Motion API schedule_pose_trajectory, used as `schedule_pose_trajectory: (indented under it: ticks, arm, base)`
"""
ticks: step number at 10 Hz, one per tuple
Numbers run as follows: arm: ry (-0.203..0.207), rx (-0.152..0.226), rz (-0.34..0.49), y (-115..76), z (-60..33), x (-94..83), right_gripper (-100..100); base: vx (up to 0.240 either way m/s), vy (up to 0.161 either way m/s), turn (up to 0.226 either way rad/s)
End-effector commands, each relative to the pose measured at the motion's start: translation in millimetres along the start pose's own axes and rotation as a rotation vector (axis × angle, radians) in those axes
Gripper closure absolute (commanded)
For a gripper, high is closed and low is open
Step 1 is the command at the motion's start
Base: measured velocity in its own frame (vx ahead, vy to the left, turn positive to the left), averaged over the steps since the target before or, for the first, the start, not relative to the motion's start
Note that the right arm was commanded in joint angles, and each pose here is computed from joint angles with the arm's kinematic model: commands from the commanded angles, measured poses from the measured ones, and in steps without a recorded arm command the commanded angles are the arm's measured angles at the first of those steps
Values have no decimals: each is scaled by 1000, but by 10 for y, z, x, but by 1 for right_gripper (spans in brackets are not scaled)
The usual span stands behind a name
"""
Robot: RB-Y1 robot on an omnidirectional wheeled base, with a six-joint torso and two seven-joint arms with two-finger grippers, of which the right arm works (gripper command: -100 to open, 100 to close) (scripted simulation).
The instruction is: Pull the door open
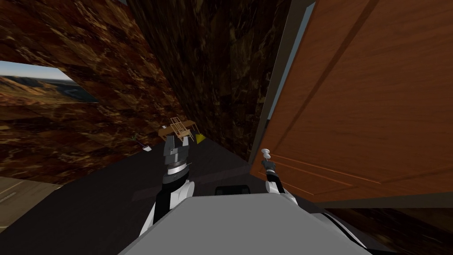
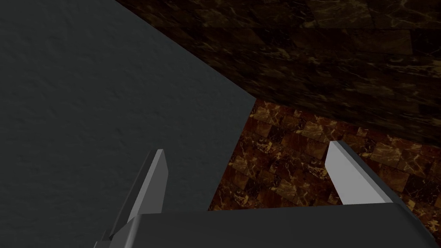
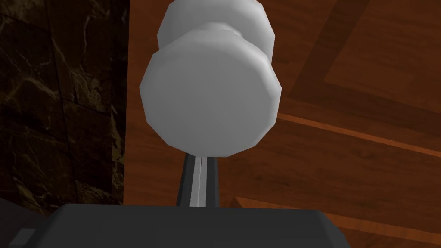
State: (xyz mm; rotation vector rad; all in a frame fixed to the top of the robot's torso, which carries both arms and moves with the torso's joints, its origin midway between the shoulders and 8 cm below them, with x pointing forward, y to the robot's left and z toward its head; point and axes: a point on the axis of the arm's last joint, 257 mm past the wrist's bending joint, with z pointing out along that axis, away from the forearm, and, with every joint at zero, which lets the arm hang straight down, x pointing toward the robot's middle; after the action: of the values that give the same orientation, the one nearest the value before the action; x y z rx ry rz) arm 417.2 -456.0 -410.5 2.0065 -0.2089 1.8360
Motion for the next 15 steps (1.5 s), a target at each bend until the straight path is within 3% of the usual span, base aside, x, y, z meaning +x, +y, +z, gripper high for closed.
schedule_pose_trajectory:
  ticks: [1,7,8,15]
  arm:
    - [13,-3,38,-3,18,54,-100]
    - [45,-13,190,-17,77,191,-100]
    - [42,-12,174,-16,68,175,-100]
    - [47,-28,179,33,75,183,-100]
  base:
    - [-158,80,-17]
    - [-165,82,-15]
    - [-78,22,-7]
    - [156,-80,25]
